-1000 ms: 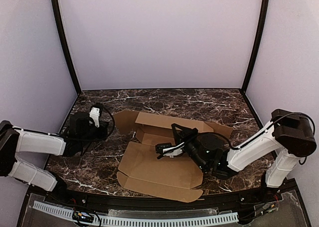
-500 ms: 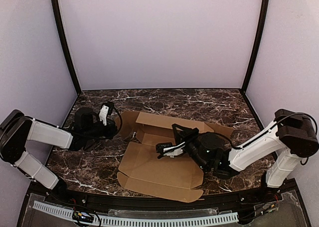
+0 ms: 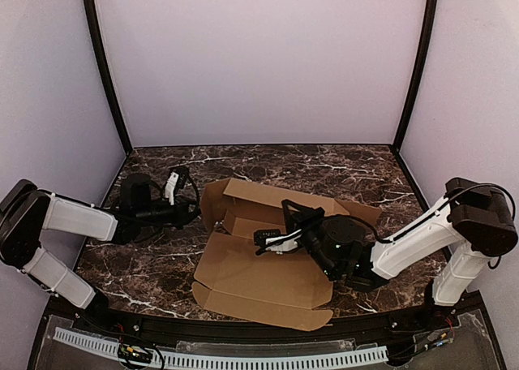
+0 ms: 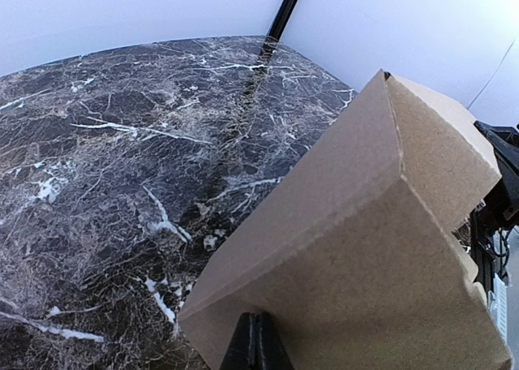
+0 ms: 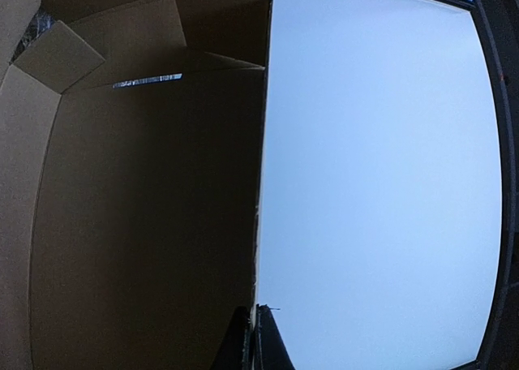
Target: Fold the paper box
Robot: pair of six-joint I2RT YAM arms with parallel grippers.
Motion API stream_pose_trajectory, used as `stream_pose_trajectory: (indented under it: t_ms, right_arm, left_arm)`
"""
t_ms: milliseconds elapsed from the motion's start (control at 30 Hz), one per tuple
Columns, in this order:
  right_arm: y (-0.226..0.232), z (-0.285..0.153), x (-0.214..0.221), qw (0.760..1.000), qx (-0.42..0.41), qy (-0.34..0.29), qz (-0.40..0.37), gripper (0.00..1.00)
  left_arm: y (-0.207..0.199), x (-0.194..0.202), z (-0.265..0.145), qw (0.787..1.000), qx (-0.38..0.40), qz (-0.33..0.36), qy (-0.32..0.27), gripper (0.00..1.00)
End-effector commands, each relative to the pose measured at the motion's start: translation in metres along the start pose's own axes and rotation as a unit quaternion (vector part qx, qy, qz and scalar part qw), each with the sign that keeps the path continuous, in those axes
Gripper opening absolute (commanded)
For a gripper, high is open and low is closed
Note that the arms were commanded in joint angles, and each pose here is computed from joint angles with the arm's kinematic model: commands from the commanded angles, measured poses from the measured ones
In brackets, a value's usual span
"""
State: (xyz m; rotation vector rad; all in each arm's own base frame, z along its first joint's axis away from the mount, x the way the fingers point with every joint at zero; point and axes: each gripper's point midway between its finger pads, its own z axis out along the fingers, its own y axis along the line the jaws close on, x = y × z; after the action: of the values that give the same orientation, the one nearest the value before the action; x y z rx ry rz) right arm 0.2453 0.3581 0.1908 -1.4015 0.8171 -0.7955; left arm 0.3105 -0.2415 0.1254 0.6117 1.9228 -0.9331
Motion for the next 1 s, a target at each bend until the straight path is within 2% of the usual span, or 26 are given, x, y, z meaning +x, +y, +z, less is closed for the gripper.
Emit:
stream_pose_trajectory:
  t_ms: [0, 467, 600, 767, 967]
  right_arm:
    - [0.016, 0.0, -0.003, 1.0, -0.021, 0.001, -0.006, 0.0]
    - [0.024, 0.003, -0.006, 0.999, -0.032, 0.004, 0.002, 0.0]
    - [0.024, 0.007, -0.003, 0.999, -0.036, 0.01, 0.005, 0.0]
    - [0.029, 0.009, 0.002, 0.999, -0.049, 0.015, 0.009, 0.0]
    - [0.041, 0.013, 0.004, 0.998, -0.062, 0.021, 0.016, 0.0]
  left_arm:
    - [-0.019, -0.026, -0.005, 0.999, 0.039, 0.0, -0.018, 0.01]
    - [-0.019, -0.046, 0.002, 0.999, 0.041, -0.007, -0.02, 0.01]
    - [-0.003, -0.037, -0.001, 1.0, -0.012, -0.012, -0.004, 0.01]
    - [0.033, -0.03, -0.017, 0.989, -0.139, -0.028, 0.03, 0.01]
    - [0.031, -0.03, -0.028, 0.986, -0.152, -0.053, 0.033, 0.01]
